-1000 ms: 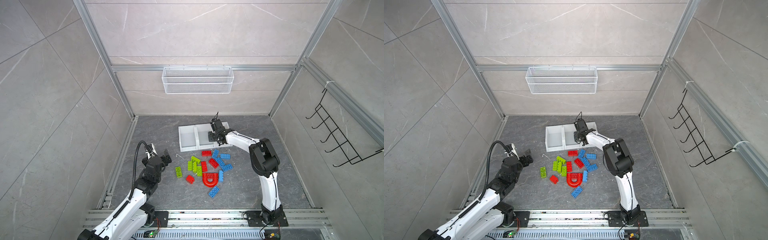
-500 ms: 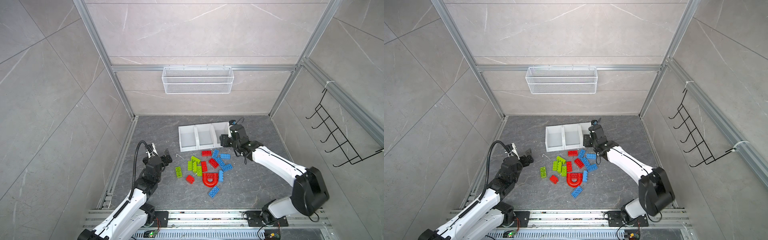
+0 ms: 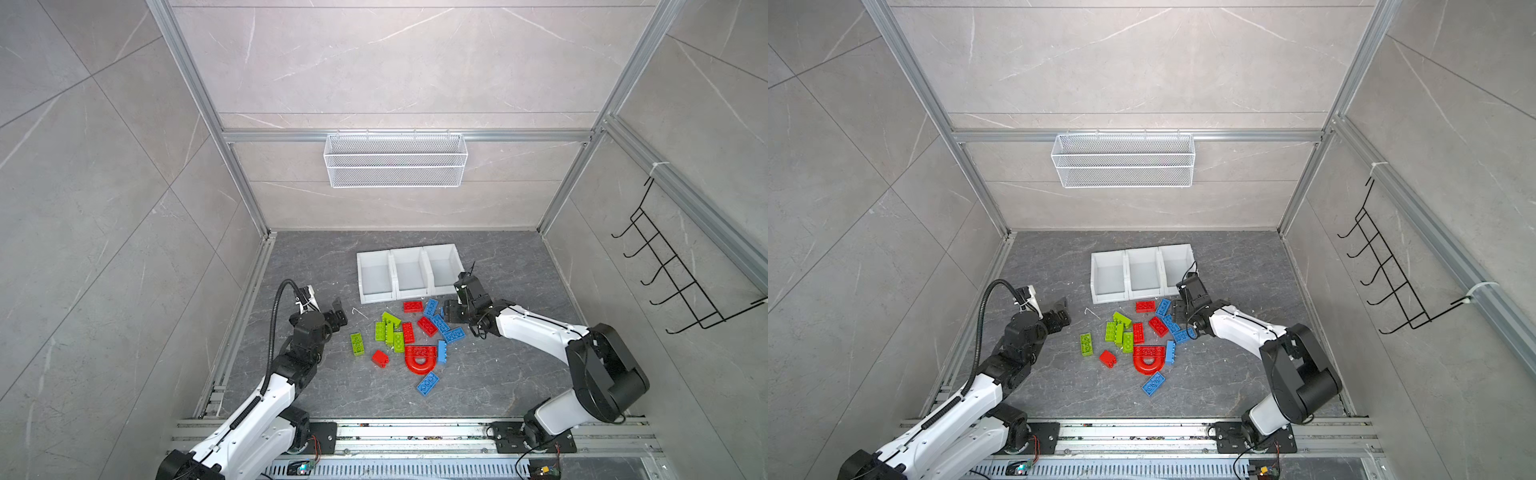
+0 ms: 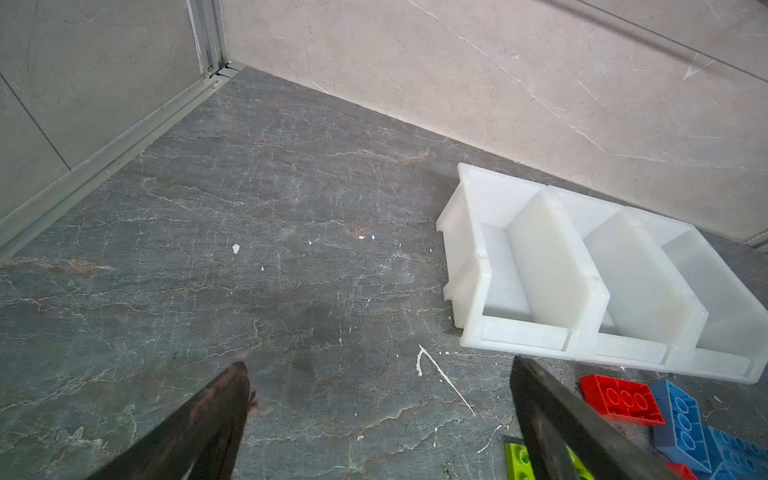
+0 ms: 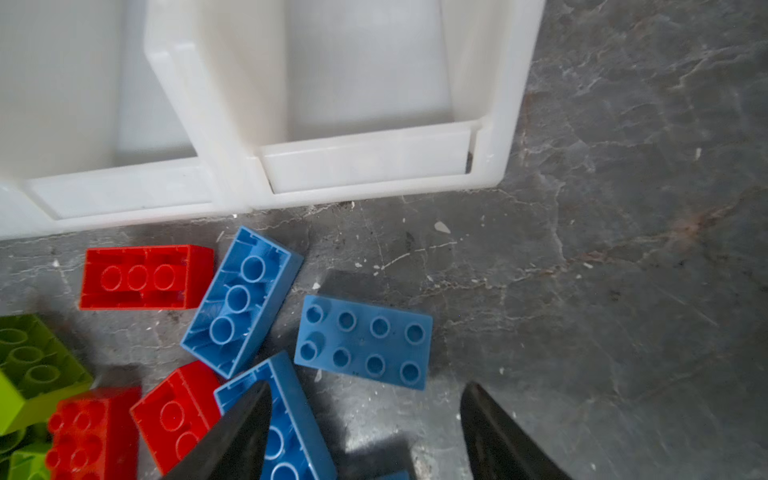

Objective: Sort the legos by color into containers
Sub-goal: 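Move the right gripper over the blue bricks beside the bin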

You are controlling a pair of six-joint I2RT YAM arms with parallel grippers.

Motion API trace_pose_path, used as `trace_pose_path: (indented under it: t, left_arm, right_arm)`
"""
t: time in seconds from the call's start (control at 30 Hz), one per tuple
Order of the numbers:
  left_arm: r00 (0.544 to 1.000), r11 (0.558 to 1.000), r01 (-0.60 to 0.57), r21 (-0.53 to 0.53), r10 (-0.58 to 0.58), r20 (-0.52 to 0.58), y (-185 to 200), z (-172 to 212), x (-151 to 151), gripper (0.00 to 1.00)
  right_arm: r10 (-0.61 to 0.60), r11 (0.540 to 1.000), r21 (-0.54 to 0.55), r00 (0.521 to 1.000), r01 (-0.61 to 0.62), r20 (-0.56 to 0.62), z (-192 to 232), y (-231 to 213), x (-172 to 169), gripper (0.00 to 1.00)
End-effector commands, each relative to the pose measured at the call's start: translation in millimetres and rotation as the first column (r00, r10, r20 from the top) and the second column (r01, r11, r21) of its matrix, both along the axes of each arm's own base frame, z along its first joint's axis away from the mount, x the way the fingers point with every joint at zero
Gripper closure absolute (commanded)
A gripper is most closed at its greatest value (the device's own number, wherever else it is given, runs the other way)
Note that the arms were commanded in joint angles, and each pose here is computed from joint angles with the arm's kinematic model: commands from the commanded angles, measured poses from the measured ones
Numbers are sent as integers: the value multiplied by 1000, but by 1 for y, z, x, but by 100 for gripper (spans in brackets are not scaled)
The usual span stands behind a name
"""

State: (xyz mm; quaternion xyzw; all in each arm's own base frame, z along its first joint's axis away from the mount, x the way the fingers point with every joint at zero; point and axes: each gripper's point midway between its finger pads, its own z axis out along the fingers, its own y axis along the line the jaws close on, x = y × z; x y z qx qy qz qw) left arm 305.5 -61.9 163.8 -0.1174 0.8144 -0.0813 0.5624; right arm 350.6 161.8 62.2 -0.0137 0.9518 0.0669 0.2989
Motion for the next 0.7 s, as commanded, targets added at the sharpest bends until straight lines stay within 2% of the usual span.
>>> trace_pose_path:
  t: [0.0,0.3,0.67]
  left_arm:
    - [998,1000,16,-7,-15,59,-2,13,3,0]
    - [999,1000,-2,-2,2,41,0,12,4,1]
    - [999,1000,-1,1,1,48,1,13,3,1]
  right_arm:
    - [-18,1000,6,1000,18,25,3,7,15,26]
    - [-19,1000,-15,1000,19,11,-11,11,26,25]
    - [-42,994,-103,998,36,-55,-31,4,30,24]
